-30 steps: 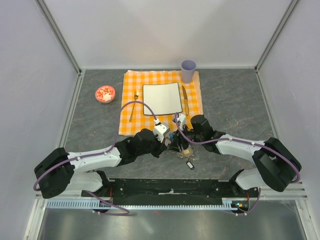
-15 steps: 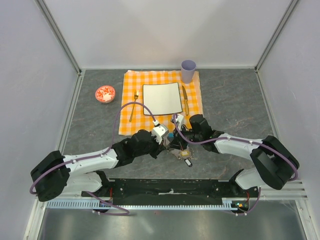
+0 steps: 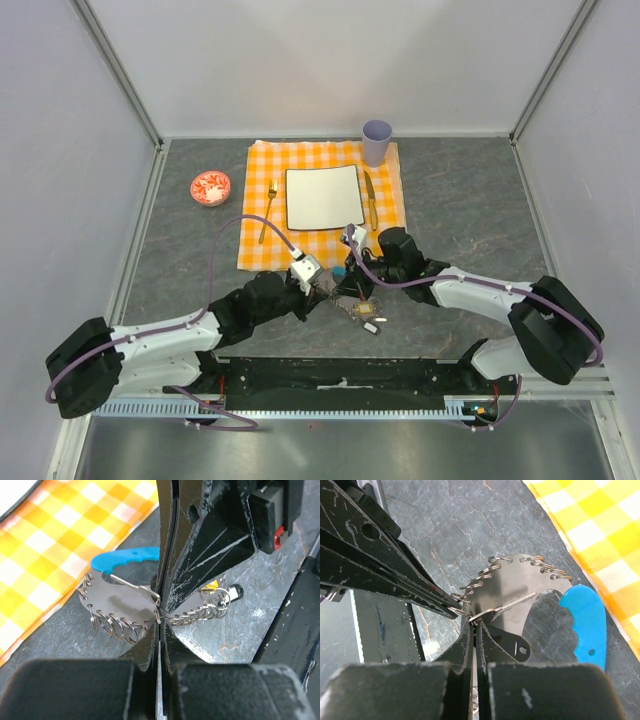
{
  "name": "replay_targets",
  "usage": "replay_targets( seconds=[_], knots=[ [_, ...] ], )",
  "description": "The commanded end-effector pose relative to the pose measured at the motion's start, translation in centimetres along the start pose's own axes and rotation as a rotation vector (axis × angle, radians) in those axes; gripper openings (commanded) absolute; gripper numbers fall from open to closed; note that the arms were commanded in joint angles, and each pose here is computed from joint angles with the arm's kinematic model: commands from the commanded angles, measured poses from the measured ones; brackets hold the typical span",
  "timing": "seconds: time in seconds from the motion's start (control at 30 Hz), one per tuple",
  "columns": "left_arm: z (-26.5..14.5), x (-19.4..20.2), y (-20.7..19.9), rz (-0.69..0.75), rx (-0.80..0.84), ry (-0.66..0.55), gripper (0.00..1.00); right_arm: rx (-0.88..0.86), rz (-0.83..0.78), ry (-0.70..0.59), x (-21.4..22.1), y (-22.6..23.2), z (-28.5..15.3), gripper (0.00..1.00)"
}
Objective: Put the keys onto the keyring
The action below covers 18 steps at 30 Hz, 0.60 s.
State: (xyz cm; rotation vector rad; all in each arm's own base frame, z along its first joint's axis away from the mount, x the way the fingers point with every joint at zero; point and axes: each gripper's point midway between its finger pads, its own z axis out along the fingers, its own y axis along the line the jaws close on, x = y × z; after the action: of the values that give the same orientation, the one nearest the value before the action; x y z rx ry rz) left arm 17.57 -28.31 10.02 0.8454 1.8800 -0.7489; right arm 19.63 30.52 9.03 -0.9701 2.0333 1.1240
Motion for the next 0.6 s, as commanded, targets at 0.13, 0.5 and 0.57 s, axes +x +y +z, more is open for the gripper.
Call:
replay_targets(
  seconds=[0.13,0.5,0.57],
  knots=[
    [-2.4,-8.3,-0.8,0.102,0.039,-0.477,0.02,0.167,0.039,0.056,0.9,-2.9,-1.3,0.0],
    [-2.1,-12.7,-2.8,0.171,0.121,-0.67,0.02,0.106,0.163,0.111,1.1,-1.0,-0.9,0.03],
    [-2.2,-13.3,-3.1,0.179,0.136,-0.691,0.02,0.11,0.179,0.128,1.6,-1.1,-0.7,0.04]
  ],
)
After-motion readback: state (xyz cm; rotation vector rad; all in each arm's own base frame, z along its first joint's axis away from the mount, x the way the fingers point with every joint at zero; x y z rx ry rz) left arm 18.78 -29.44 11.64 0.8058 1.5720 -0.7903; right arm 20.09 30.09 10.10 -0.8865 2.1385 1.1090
